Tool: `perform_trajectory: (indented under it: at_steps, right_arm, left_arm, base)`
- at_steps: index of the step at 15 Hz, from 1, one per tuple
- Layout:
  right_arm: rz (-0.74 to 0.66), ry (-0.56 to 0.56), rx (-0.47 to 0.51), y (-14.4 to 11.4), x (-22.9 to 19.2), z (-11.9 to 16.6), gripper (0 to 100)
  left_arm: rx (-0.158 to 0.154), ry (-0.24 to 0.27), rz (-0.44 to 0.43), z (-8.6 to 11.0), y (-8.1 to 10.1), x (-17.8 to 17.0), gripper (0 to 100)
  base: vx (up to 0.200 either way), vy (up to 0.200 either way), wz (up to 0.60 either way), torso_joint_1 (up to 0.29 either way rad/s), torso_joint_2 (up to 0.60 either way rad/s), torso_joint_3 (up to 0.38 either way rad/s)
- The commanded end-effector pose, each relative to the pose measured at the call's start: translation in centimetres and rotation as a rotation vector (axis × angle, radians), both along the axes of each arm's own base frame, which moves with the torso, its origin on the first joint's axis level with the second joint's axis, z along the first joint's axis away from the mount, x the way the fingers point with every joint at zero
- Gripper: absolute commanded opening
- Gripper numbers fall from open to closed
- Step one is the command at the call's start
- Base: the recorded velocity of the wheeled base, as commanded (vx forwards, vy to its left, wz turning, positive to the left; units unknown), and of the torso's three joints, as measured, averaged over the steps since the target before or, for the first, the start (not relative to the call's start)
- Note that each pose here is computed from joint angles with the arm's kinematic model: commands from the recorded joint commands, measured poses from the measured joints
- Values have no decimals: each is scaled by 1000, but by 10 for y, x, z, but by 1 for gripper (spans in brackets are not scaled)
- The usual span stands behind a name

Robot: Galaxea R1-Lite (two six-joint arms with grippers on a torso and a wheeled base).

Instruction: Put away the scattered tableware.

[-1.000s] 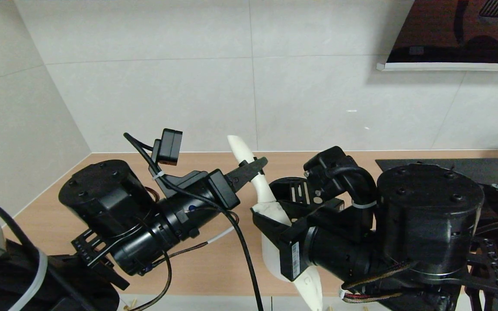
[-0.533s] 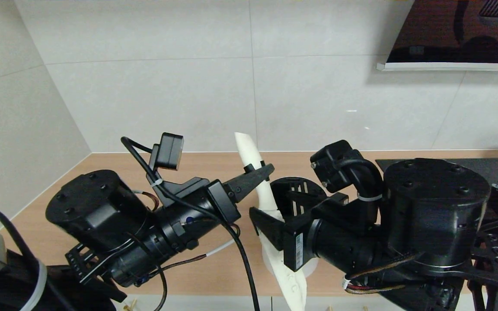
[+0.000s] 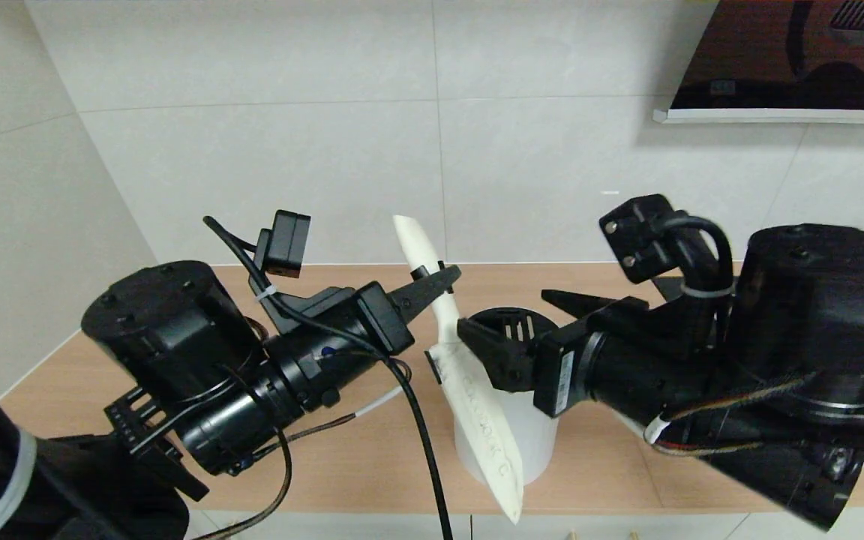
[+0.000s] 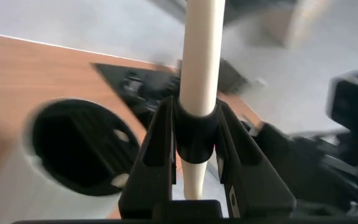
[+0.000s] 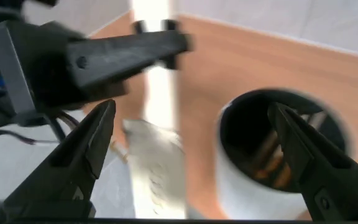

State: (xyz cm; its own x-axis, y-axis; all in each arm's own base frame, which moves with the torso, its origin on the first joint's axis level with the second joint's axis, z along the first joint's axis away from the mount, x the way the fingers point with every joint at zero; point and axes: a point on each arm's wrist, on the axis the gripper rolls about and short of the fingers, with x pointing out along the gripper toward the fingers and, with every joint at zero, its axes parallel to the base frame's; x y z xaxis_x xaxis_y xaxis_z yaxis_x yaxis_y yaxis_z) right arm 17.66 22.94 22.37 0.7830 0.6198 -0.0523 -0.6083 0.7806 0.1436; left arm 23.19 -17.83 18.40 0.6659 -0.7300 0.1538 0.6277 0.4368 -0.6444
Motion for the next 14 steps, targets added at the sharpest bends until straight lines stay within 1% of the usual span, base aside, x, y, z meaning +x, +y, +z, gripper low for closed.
perform_trajectory:
  at_steps: [1, 2, 3, 4, 5, 6, 7, 8, 9, 10, 11, 12, 13, 14]
  right_arm:
    - [-73, -43, 53, -23, 9, 21, 100]
    - [-87, -48, 58, -27, 12, 23, 100]
    - [-116, -58, 66, -33, 18, 26, 100]
    - [-131, -59, 67, -35, 21, 27, 100]
    - [-135, -59, 67, -35, 22, 27, 100]
    - [-148, -58, 64, -38, 25, 26, 100]
    - [-156, -58, 64, -39, 27, 26, 100]
    - [-164, -57, 62, -40, 29, 26, 100]
    - [-165, -55, 60, -40, 30, 25, 100]
    - [-165, -55, 60, -40, 30, 25, 100]
    - [-167, -55, 60, -40, 30, 25, 100]
    - [-170, -54, 59, -41, 31, 25, 100]
    - [-171, -53, 57, -41, 31, 24, 100]
    - [-177, -48, 52, -40, 34, 22, 100]
  left_arm:
    - [-51, -49, 78, 46, 11, -9, 0]
    - [-48, -36, 113, 57, 14, -10, 0]
    - [-31, 4, 204, 76, 17, -10, 0]
    - [-1, 28, 272, 89, 16, -7, 0]
    - [29, 35, 318, 99, 16, -6, 0]
    - [82, 48, 354, 105, 13, -5, 0]
    - [139, 53, 370, 106, 6, -8, 0]
    - [182, 48, 381, 105, 2, -9, 0]
    - [226, 26, 387, 105, -10, -9, 0]
    - [245, 19, 415, 103, -23, -6, 0]
    - [277, 7, 474, 101, -36, 1, 0]
    - [302, -10, 542, 97, -45, 6, 0]
    - [305, -35, 594, 93, -54, 8, 0]
    - [303, -69, 645, 89, -60, 10, 0]
  base:
    - [0, 0, 0, 0, 0, 0]
    - [0, 0, 0, 0, 0, 0]
    - [0, 0, 0, 0, 0, 0]
    - [0, 0, 0, 0, 0, 0]
    - [0, 0, 0, 0, 0, 0]
    - [0, 0, 0, 0, 0, 0]
    - [0, 0, 0, 0, 0, 0]
    - [0, 0, 0, 0, 0, 0]
    - [0, 0, 0, 0, 0, 0]
    - [0, 0, 0, 0, 0, 0]
    - [0, 0, 0, 0, 0, 0]
    - [0, 0, 0, 0, 0, 0]
    - [0, 0, 0, 0, 0, 0]
    - [0, 0, 0, 0, 0, 0]
